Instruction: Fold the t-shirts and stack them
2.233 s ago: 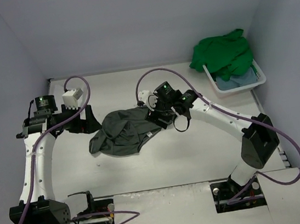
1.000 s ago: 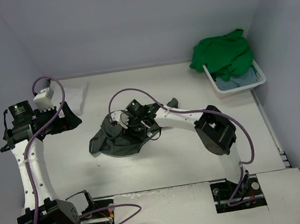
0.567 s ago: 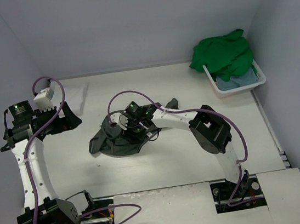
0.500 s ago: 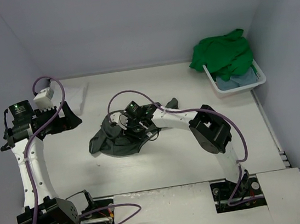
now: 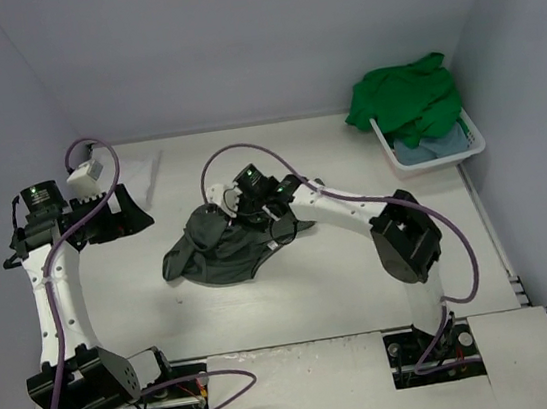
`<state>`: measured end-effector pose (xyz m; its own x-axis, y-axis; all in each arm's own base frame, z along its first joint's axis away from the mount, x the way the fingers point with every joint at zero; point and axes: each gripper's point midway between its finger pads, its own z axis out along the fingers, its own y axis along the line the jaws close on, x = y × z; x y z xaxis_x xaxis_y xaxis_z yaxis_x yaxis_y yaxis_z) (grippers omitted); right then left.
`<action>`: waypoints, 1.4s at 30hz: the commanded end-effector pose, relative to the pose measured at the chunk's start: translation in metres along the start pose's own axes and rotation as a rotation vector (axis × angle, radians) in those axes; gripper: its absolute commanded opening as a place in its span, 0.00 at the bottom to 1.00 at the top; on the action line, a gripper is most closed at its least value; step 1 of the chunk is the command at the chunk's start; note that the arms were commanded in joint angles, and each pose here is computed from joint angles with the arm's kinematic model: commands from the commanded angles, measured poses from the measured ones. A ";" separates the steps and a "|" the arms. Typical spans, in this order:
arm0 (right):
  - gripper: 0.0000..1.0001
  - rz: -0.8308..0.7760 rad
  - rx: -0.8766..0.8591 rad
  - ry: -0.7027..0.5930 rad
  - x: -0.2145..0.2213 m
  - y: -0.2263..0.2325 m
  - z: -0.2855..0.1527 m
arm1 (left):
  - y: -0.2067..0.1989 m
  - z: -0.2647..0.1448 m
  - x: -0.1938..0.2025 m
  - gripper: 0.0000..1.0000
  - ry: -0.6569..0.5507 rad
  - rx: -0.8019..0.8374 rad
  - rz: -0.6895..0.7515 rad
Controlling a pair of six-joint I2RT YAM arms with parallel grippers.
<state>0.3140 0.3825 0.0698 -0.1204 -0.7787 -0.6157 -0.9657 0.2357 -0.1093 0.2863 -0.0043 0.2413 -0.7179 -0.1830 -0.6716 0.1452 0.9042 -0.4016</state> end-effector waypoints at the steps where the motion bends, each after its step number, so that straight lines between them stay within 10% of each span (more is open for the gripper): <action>1: 0.00 -0.077 0.249 -0.193 -0.075 -0.064 -0.104 | -0.013 0.003 -0.005 0.86 -0.005 0.073 0.028; 15: 0.00 -0.146 0.648 -0.199 -0.075 -0.165 -0.261 | -0.066 0.055 0.035 0.86 0.224 0.198 0.282; 27: 0.00 -0.143 0.705 -0.109 -0.031 -0.181 -0.285 | -0.088 0.120 0.077 0.85 0.413 0.329 0.438; 42: 0.00 -0.111 0.686 -0.085 -0.005 -0.181 -0.287 | -0.018 0.181 0.061 0.71 0.301 -0.013 0.602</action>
<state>0.4266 0.1802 0.2838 -0.0449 -0.8032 -0.5940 -0.6533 0.4734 -0.5908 0.3357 -0.1100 0.0878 -0.7257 0.4544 -0.5166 0.5835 0.8043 -0.1122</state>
